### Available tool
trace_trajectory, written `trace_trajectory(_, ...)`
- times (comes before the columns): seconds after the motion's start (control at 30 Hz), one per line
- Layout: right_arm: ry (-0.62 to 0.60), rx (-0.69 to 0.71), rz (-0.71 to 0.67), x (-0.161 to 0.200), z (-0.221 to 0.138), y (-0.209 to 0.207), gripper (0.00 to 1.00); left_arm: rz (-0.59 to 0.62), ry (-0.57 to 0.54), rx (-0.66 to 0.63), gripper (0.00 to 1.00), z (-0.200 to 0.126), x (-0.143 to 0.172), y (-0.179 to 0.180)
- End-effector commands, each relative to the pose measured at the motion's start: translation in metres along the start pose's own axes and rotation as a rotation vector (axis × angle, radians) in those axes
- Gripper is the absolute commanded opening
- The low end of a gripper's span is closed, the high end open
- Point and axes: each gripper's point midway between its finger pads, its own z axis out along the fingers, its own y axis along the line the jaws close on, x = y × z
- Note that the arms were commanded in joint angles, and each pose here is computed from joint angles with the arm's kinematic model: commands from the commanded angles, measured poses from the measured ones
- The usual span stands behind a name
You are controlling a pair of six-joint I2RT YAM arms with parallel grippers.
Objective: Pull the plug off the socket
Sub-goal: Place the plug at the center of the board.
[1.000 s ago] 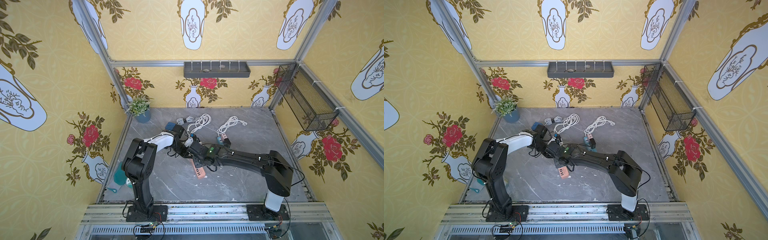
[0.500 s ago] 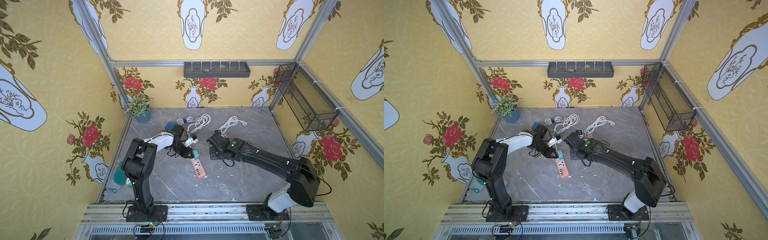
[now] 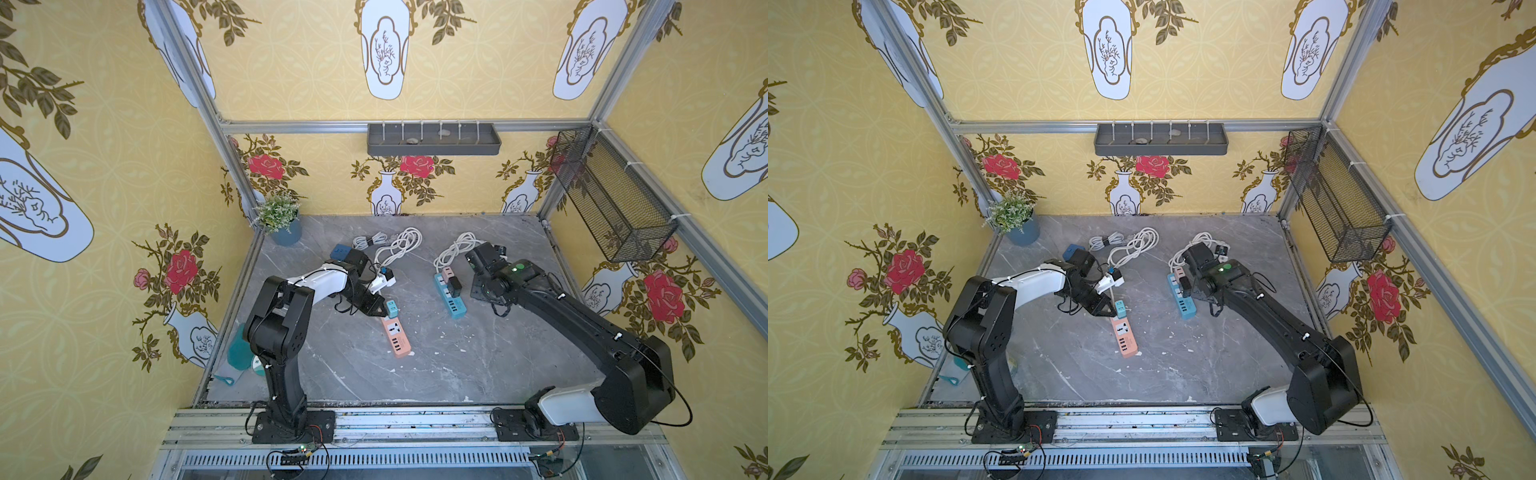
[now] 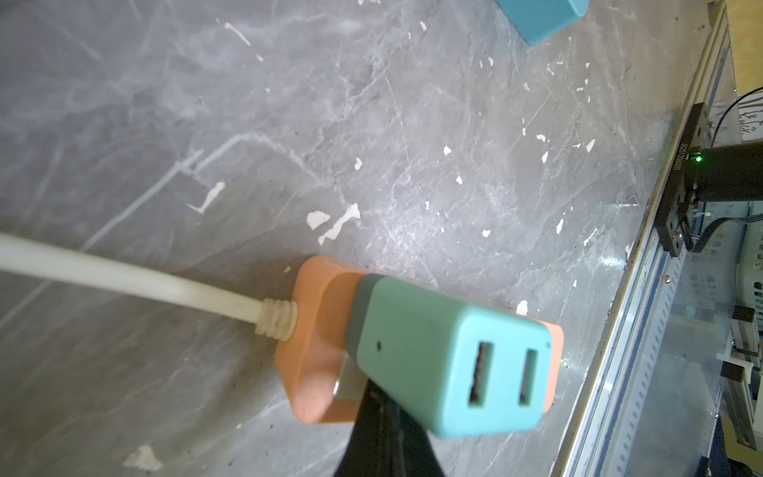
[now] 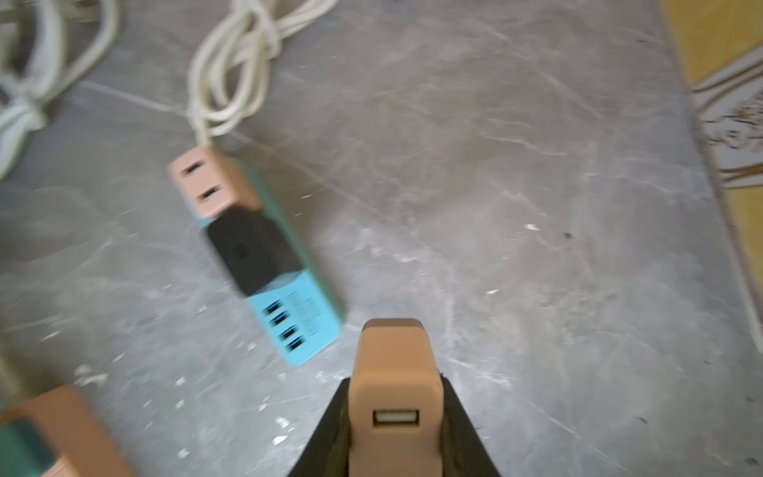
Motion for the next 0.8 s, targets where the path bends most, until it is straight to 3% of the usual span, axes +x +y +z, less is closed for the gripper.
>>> trace_trajectory(0.0, 0.004, 0.131, 0.012, -0.011, 0.01, -0.04, 0.01, -0.027, 0.081, -0.068, 0.0, 0.006, 0.02, 0.013)
trace_trajectory(0.2, 0.042, 0.3, 0.031, -0.03, 0.045, -0.073, 0.02, -0.027, 0.081, -0.066, 0.0, 0.005, 0.02, 0.013)
trace_trajectory(0.53, 0.151, 0.556, -0.044, -0.049, 0.125, -0.091, 0.03, -0.022, 0.078, -0.063, 0.0, 0.005, 0.019, 0.012)
trace_trajectory(0.77, 0.147, 0.545, -0.083, -0.074, 0.17, -0.084, 0.06, -0.022, 0.079, -0.061, 0.0, 0.005, 0.019, 0.012)
